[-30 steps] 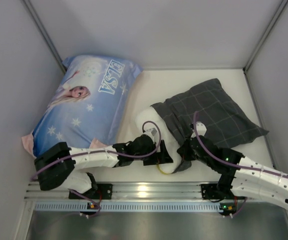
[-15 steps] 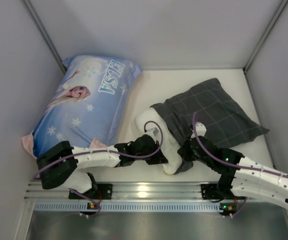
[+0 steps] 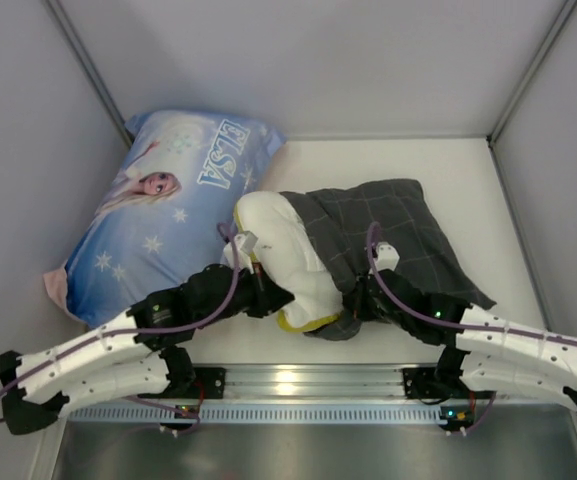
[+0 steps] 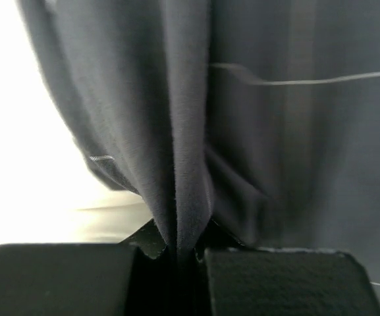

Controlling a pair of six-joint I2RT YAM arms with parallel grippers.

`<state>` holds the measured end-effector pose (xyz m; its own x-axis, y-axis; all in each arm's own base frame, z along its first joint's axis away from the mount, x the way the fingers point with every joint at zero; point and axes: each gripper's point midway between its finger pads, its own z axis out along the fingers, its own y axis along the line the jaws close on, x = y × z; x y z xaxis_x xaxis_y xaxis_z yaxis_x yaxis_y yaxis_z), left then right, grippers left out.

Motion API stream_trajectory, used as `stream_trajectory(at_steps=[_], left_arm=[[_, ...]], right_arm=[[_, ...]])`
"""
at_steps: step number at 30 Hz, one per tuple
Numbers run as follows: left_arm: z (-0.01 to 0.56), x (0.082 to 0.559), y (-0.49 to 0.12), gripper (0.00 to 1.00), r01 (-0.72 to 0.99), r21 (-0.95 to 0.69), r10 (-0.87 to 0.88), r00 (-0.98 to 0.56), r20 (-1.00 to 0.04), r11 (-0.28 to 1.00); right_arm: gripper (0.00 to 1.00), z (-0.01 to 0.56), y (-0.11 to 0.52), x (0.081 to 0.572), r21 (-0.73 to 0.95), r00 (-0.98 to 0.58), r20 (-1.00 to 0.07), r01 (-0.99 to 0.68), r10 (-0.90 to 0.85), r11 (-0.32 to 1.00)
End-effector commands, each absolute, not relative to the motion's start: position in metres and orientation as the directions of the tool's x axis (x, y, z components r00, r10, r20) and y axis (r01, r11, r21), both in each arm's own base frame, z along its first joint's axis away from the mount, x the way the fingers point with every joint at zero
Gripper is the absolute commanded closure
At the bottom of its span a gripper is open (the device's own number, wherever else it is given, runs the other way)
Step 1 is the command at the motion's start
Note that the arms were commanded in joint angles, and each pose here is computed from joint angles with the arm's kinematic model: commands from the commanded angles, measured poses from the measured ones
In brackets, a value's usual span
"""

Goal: Remove the pillowcase from the pillow

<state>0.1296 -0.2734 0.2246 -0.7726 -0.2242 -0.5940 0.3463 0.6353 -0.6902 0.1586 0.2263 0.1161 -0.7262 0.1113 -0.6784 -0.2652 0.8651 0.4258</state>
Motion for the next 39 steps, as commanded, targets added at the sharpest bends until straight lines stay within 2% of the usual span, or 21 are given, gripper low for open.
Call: stream_trajectory(at_steps=[1,7,9,11,13,15,18,21,22,24,31,35,39], left_arm=[[0.278,0.128,-0.241,1.00,0.355,-0.739,-0.359,-0.702,-0.616,0.573],[0.272,0.122,-0.202,1.00,0.292,-0.763,-0.439,-0.677,-0.590,0.576],[0.267,0.120,-0.198,1.00,0.281,-0.762,-0.435,-0.684,-0.586,0.583],[0.262,0.118,-0.199,1.00,0.278,-0.764,-0.427,-0.695,-0.579,0.582],[0.253,0.118,-0.203,1.00,0.270,-0.752,-0.407,-0.706,-0.579,0.602],[0.246,0.118,-0.206,1.00,0.268,-0.740,-0.384,-0.718,-0.580,0.617],[0.233,0.120,-0.215,1.00,0.264,-0.712,-0.338,-0.738,-0.584,0.651],[0.222,0.119,-0.219,1.00,0.264,-0.694,-0.306,-0.753,-0.582,0.670],[0.219,0.118,-0.220,1.00,0.262,-0.690,-0.300,-0.757,-0.580,0.674],[0.215,0.116,-0.220,1.00,0.251,-0.697,-0.299,-0.769,-0.565,0.672],[0.207,0.109,-0.209,1.00,0.219,-0.749,-0.356,-0.774,-0.524,0.626],[0.205,0.105,-0.207,1.00,0.210,-0.772,-0.372,-0.781,-0.502,0.600],[0.206,0.101,-0.206,1.00,0.206,-0.788,-0.381,-0.786,-0.486,0.580]], right_arm=[[1.00,0.098,0.216,0.167,0.317,-0.719,-0.693,-0.233,0.056,0.919],[1.00,0.082,0.212,0.181,0.202,-0.717,-0.697,-0.201,-0.004,0.958],[0.99,0.079,0.215,0.177,0.192,-0.728,-0.684,-0.240,-0.046,0.952],[0.75,0.084,0.235,0.165,0.237,-0.728,-0.673,-0.382,-0.132,0.894],[0.42,0.099,0.255,0.151,0.296,-0.704,-0.687,-0.497,-0.180,0.815],[0.36,0.121,0.273,0.132,0.334,-0.672,-0.702,-0.602,-0.234,0.725],[0.25,0.170,0.282,0.123,0.351,-0.610,-0.763,-0.669,-0.213,0.656],[0.21,0.216,0.286,0.135,0.321,-0.526,-0.835,-0.703,-0.160,0.635],[0.16,0.219,0.289,0.143,0.290,-0.508,-0.845,-0.700,-0.169,0.653],[0.16,0.239,0.290,0.172,0.215,-0.444,-0.881,-0.682,-0.162,0.699],[0.18,0.236,0.322,0.264,0.067,-0.448,-0.861,-0.571,-0.241,0.818],[0.19,0.256,0.354,0.304,0.080,-0.430,-0.873,-0.589,-0.228,0.804],[0.23,0.244,0.374,0.331,0.151,-0.487,-0.847,-0.604,-0.213,0.783]])
